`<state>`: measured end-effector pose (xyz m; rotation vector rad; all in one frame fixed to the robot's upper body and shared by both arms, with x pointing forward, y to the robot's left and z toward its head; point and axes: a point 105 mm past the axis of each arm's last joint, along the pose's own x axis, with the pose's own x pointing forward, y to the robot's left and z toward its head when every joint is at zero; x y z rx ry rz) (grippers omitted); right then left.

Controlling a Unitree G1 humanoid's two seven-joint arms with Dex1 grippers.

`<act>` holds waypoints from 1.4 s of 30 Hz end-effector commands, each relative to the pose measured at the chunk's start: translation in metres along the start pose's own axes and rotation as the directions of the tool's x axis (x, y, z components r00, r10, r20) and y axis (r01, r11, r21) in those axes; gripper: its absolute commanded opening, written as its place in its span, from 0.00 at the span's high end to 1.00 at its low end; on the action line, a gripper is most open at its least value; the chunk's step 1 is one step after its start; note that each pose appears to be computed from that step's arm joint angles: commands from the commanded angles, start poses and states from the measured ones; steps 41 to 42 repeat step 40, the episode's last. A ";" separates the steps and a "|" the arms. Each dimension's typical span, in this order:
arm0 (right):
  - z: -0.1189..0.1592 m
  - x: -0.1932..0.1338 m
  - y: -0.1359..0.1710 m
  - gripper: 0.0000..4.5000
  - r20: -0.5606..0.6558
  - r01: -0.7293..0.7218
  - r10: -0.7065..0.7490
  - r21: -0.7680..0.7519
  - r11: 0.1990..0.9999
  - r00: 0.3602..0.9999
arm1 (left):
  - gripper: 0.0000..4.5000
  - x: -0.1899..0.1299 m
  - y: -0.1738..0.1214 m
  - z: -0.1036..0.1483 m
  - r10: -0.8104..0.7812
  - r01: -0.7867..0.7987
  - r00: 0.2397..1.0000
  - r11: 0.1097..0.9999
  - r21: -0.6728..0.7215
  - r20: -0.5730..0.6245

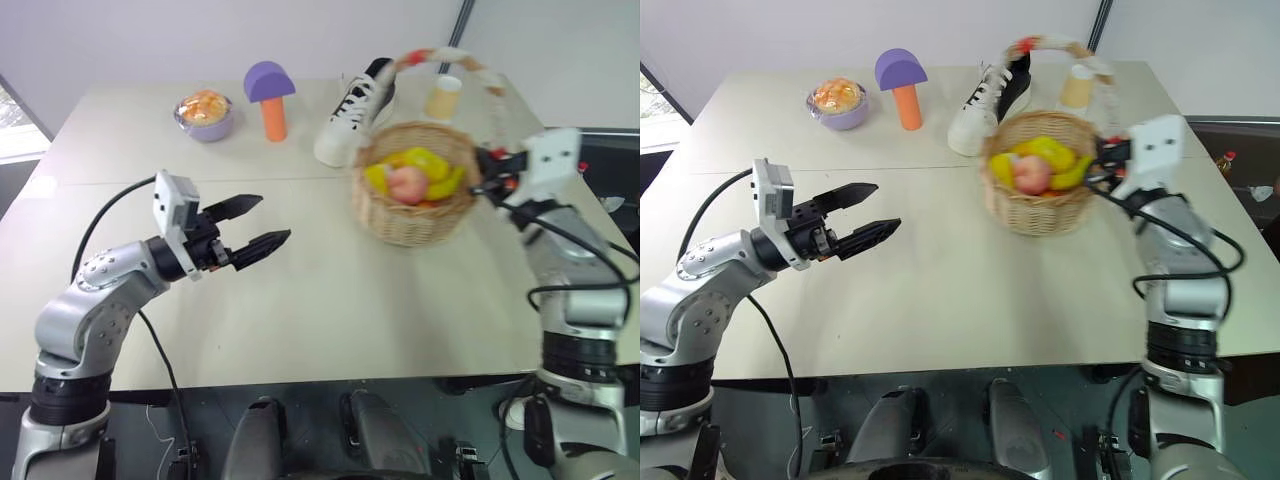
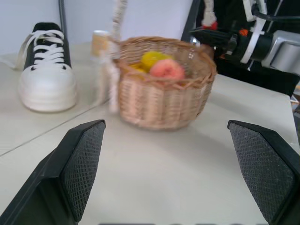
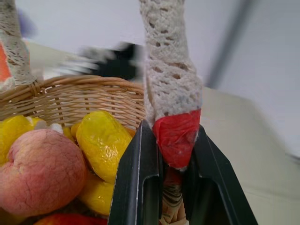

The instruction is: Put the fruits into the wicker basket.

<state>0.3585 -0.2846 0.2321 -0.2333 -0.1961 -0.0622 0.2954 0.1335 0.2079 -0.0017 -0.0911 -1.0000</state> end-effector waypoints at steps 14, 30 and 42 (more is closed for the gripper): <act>0.012 -0.022 -0.056 0.11 0.081 0.219 -0.215 -0.033 0.975 0.973 | 0.00 0.003 0.018 0.006 0.010 -0.012 0.999 0.999 0.051 0.033; -0.027 -0.069 0.090 0.11 -0.053 -0.649 0.648 0.004 0.761 0.760 | 0.00 -0.085 0.071 -0.039 0.437 -0.434 0.892 0.899 0.048 -0.115; -0.036 -0.049 0.109 0.11 -0.037 -0.696 0.697 0.027 0.717 0.716 | 0.00 -0.110 0.065 -0.046 0.526 -0.525 0.844 0.850 0.040 -0.107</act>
